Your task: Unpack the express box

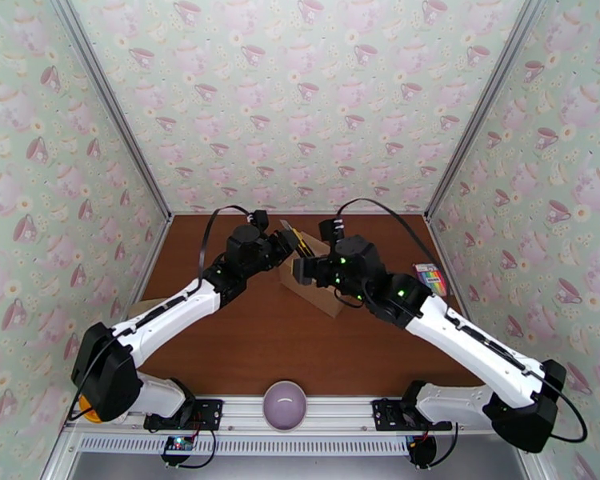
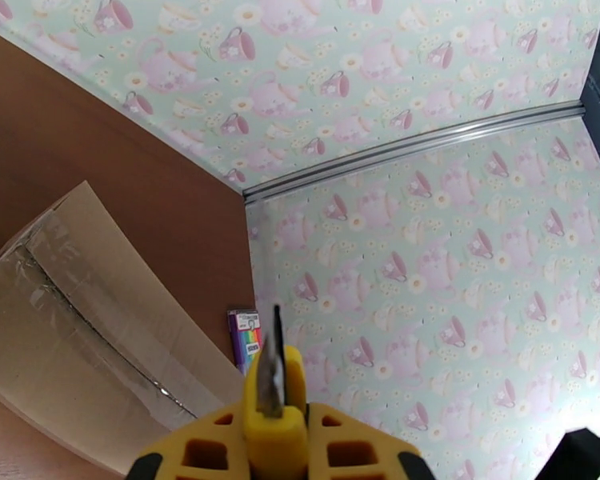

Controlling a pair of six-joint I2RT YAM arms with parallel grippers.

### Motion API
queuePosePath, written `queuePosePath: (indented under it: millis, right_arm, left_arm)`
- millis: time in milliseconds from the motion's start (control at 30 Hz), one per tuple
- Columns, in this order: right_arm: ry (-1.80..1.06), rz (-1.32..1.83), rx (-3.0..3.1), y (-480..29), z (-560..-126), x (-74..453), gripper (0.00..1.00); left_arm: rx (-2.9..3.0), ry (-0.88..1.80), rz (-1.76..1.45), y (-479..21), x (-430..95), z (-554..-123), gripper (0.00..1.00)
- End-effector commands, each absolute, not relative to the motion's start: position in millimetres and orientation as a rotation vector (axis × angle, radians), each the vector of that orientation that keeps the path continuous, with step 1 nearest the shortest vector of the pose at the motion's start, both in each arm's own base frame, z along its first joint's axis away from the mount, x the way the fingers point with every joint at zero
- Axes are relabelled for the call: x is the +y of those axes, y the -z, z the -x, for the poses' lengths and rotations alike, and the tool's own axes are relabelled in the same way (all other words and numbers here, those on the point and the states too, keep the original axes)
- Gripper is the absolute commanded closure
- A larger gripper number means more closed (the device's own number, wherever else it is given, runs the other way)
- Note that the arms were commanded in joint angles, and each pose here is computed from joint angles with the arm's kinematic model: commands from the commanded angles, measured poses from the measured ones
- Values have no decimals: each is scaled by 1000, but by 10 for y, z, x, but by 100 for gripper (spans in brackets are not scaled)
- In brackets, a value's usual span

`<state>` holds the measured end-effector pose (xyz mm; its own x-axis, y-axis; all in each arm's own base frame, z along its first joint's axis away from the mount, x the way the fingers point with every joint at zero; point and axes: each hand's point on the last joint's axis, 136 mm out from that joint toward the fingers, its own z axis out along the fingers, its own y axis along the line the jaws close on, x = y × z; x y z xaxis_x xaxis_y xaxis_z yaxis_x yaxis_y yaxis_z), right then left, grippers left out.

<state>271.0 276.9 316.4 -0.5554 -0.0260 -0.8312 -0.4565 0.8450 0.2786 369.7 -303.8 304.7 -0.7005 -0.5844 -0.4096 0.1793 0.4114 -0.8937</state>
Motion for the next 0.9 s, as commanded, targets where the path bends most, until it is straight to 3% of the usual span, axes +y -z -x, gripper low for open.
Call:
queuePosePath:
  millis: [0, 233, 567, 733, 867]
  right_arm:
    - [-374, 366, 2130, -3033, -2799, 2595, 13]
    - [-323, 330, 2114, -3071, -2905, 2587, 16]
    - [-339, 326, 2088, -3158, -2982, 2683, 39]
    - [-336, 321, 2088, -3175, -3034, 2740, 32]
    - [-325, 324, 2084, -3203, -3070, 2759, 35]
  left_arm:
    - [1864, 1405, 380, -3220, -3018, -3741, 100]
    - [1802, 1454, 407, -3259, -3038, -3752, 100]
    - [1797, 1484, 429, -3233, -3084, -3718, 100]
    - [1798, 1500, 437, -3221, -3115, -3708, 100]
    - [1800, 1505, 446, -3224, -3124, -3700, 100]
